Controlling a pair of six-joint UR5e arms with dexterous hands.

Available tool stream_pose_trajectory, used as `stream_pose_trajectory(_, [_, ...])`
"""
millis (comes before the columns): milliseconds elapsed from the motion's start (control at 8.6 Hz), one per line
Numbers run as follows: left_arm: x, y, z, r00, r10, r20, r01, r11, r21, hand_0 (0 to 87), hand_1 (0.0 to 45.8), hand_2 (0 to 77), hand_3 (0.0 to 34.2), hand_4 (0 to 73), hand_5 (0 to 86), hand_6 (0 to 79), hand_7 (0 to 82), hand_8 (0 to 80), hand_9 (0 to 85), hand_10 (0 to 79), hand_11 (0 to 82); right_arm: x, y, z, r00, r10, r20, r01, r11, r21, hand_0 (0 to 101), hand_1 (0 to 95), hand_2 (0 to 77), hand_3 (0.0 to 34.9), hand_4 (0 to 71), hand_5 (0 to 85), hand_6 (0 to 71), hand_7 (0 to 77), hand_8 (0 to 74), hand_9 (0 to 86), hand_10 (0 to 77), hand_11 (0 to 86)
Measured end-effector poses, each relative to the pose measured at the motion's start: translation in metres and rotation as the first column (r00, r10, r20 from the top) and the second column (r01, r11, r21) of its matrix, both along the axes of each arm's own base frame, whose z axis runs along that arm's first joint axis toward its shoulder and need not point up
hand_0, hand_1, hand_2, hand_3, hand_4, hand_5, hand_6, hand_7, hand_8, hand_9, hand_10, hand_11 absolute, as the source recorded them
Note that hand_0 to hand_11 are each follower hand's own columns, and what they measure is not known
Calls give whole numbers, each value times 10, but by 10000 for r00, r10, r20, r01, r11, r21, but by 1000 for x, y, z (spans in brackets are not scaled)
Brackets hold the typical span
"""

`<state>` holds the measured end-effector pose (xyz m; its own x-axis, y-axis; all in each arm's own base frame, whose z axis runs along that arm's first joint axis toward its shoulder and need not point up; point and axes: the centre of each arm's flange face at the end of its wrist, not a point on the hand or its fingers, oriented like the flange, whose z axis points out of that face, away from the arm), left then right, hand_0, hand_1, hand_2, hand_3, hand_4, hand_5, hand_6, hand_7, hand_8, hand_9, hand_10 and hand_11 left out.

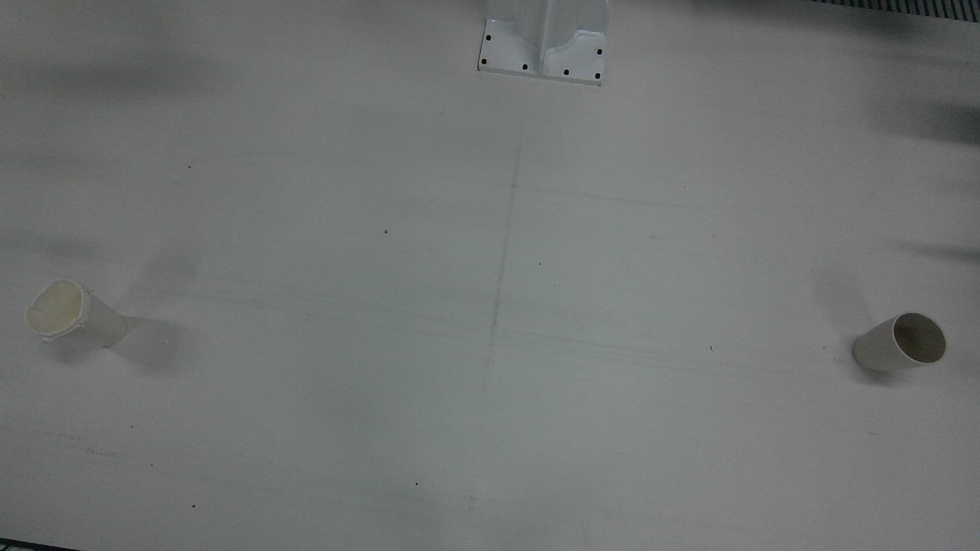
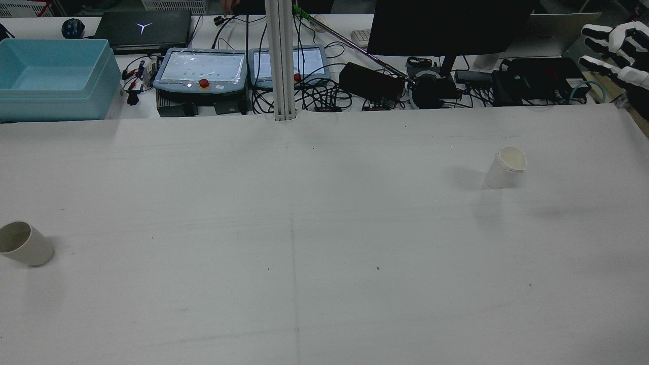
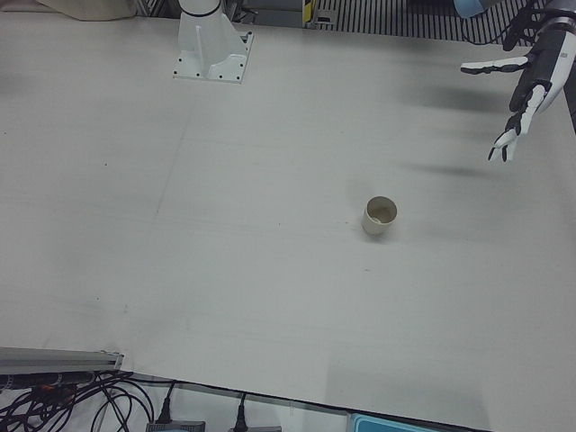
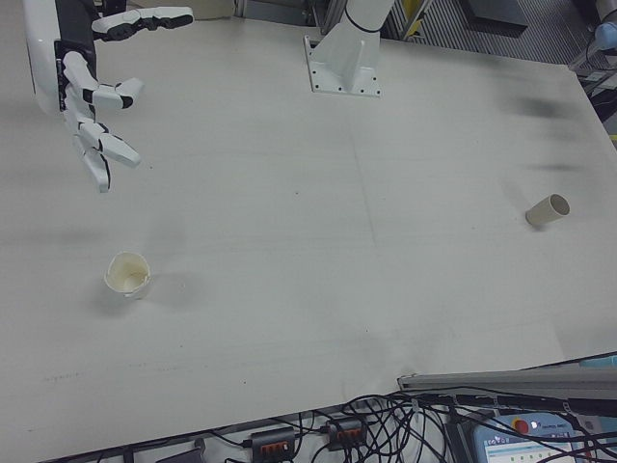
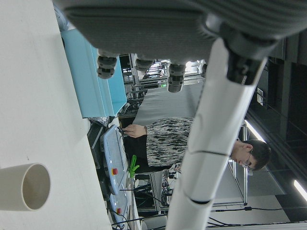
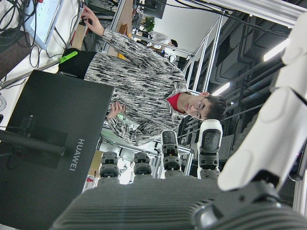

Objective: Pour water

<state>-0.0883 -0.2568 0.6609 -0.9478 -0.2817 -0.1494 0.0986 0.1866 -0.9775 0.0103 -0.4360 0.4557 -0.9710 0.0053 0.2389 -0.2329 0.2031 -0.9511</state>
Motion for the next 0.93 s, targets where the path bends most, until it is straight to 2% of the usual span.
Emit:
stream_pose_trajectory(116, [0,-2,13,9999,-16,140,14,9999,99,801,305,5,159,87,0,49,169,22,27,44,98,0,-2,7,9999,115,9,-115,9999,-67,449,44,98,113,27,698,109,235,65,98,71,104])
stream_pose_trajectory(233, [1,-1,34,9986,-88,515,70,9993,355,801,300,5,159,114,0,49,174,22,22,44,98,-2,-2,17,9999,103,-53,-104,9997,-230,430,93,87,111,27,704,98,213,60,104,82,114])
stream_pose_trajectory(349, [1,-2,61,9950,-184,985,122,9979,631,801,295,5,152,125,0,65,174,22,22,44,93,-9,-3,33,9998,-32,-181,23,9986,-531,399,38,55,112,27,704,82,164,76,109,109,164])
stream_pose_trajectory(465, [3,-13,84,9889,-254,1465,121,9958,906,801,262,5,138,136,16,65,174,27,22,44,98,-24,-7,57,9989,-298,-352,264,9953,-937,399,38,55,112,27,704,82,164,76,109,109,164])
stream_pose_trajectory(581, [7,-29,100,9820,-275,1868,66,9937,1116,690,235,5,134,136,5,65,169,5,22,44,93,-40,-13,82,9975,-545,-455,488,9917,-1188,399,82,60,112,38,698,109,202,87,120,109,175])
stream_pose_trajectory(698, [14,-51,115,9739,-222,2259,-71,9917,1283,690,235,5,134,136,5,65,169,5,22,44,93,-57,-19,108,9965,-689,-475,623,9896,-1299,411,71,98,112,22,567,109,202,104,136,153,224])
stream_pose_trajectory(814, [26,-72,128,9655,-24,2603,-352,9896,1397,572,180,11,121,158,5,49,147,5,22,44,76,-73,-21,127,9958,-793,-465,723,9880,-1362,406,71,114,112,22,518,136,251,125,169,196,278])
stream_pose_trajectory(930, [43,-88,136,9567,275,2896,-738,9860,1498,468,60,11,105,169,5,33,109,5,16,22,44,-88,-21,137,9949,-899,-463,826,9866,-1409,431,65,147,112,60,714,191,338,125,180,196,278])
